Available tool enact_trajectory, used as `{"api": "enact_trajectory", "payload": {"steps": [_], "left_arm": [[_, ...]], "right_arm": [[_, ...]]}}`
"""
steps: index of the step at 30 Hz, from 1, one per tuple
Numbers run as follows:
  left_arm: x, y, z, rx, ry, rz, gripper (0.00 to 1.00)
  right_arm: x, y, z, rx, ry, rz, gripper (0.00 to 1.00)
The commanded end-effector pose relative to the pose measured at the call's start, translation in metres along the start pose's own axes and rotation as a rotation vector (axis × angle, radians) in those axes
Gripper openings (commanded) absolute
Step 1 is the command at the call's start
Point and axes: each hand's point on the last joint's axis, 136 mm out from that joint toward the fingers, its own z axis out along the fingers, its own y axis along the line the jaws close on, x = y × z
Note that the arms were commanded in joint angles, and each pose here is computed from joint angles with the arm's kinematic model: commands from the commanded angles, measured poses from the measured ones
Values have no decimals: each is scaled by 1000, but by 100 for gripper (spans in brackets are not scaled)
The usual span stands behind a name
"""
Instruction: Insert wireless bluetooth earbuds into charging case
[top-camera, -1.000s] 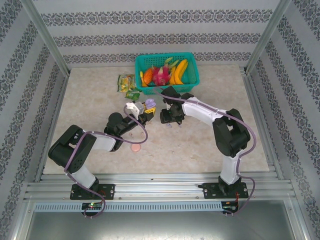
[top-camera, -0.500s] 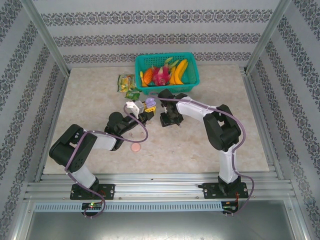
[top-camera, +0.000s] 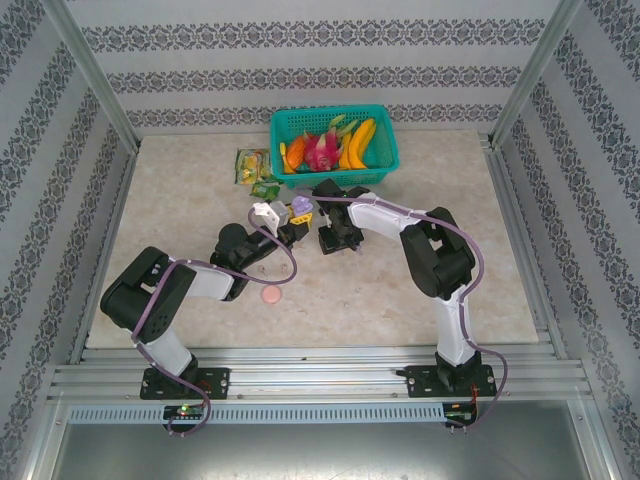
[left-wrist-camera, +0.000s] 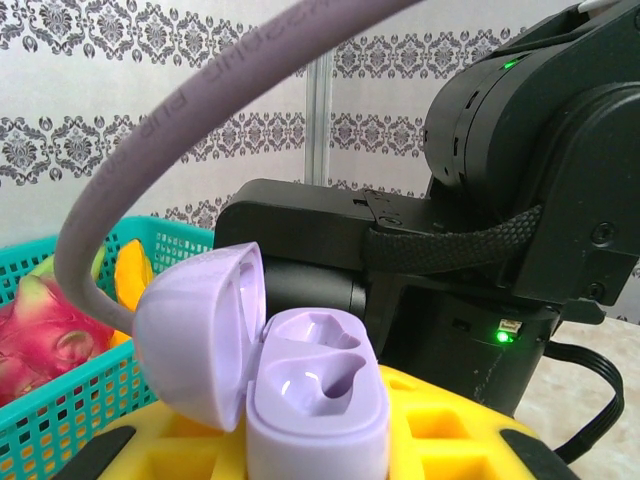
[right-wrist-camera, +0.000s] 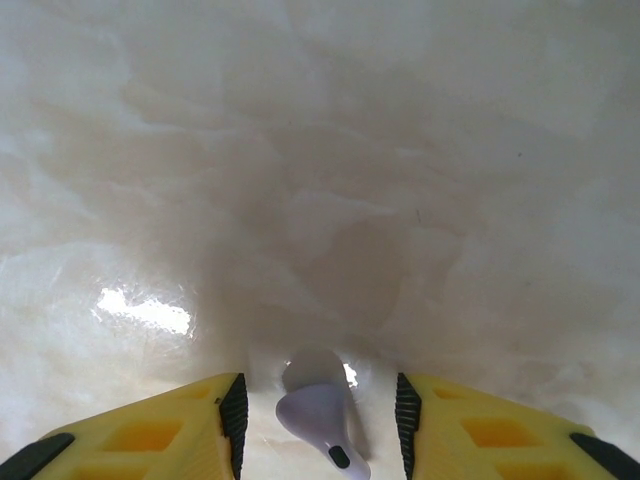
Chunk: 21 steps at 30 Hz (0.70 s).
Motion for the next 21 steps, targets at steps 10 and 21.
{"api": "enact_trajectory", "payload": {"steps": [10, 21], "left_arm": [[-23, -3, 2, 7, -79, 19, 0], [-26, -3, 1, 7, -84, 19, 0]], "right_arm": [[17, 26, -5, -70, 24, 23, 43], [13, 24, -5, -23, 11, 47, 44]]}}
